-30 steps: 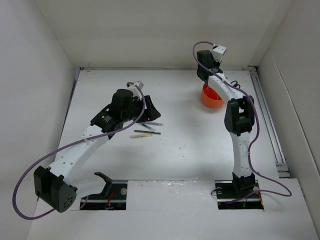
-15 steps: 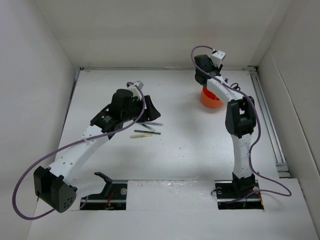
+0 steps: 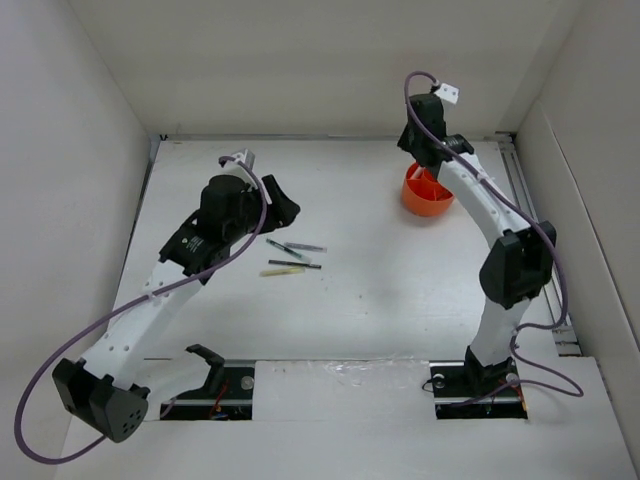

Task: Sort the stationery into containers
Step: Place the pen in the storage box, then pick up the pen from the center of the board.

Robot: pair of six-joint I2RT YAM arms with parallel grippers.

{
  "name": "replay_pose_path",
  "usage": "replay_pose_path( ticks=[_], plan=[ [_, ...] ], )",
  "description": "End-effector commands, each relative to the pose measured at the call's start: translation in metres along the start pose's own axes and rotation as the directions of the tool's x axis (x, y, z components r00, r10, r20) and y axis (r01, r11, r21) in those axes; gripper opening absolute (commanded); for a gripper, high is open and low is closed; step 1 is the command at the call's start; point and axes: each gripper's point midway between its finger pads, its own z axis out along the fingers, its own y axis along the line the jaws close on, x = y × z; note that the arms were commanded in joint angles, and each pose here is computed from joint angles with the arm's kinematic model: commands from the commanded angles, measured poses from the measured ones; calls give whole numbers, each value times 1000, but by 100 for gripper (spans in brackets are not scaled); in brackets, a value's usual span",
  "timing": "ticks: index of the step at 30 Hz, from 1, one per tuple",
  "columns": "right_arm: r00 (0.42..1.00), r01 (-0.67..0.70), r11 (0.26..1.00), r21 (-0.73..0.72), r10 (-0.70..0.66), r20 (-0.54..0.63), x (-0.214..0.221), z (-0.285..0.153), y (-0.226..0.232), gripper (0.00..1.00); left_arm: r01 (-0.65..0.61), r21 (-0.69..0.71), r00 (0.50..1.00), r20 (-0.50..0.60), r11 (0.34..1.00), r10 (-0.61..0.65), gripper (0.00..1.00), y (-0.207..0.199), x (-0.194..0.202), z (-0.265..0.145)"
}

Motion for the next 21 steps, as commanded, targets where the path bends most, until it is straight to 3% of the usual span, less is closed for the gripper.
replay_pose_path(
  ticks=[1,4,7,10,11,13,16,17,19,21],
  plan=[
    [964,12,929,-370,-109,-243,59,-71,60,0,34,-11,982,187,999,-31,58,-11,-50,-28],
    [921,42,836,-548,-244,-303,97,-119,83,0,60,-26,975,215,998,-53,58,-11,-58,-32],
    [822,32,734,-678,-405,-399,150,-162,96,0,76,-55,975,214,996,-62,59,-7,-60,-32],
    [745,48,672,-739,-517,-422,192,-187,103,11,91,-128,980,185,988,-66,60,7,-52,-22],
    [721,61,663,-746,-546,-426,207,-186,104,15,89,-170,985,159,981,-62,60,15,-46,-13],
    [704,82,665,-743,-566,-429,222,-184,110,34,89,-214,986,154,973,-56,60,22,-46,-8],
    [696,101,681,-725,-569,-438,234,-167,125,51,100,-215,976,213,971,-53,60,15,-68,-16],
    [702,110,676,-728,-572,-425,230,-167,136,54,104,-218,971,232,970,-52,62,14,-74,-18],
    [625,157,679,-717,-631,-460,266,-150,136,55,106,-238,962,271,965,-38,64,15,-84,-23],
    [589,206,663,-719,-671,-450,280,-149,136,57,107,-250,961,275,962,-36,64,15,-89,-25]
  ],
)
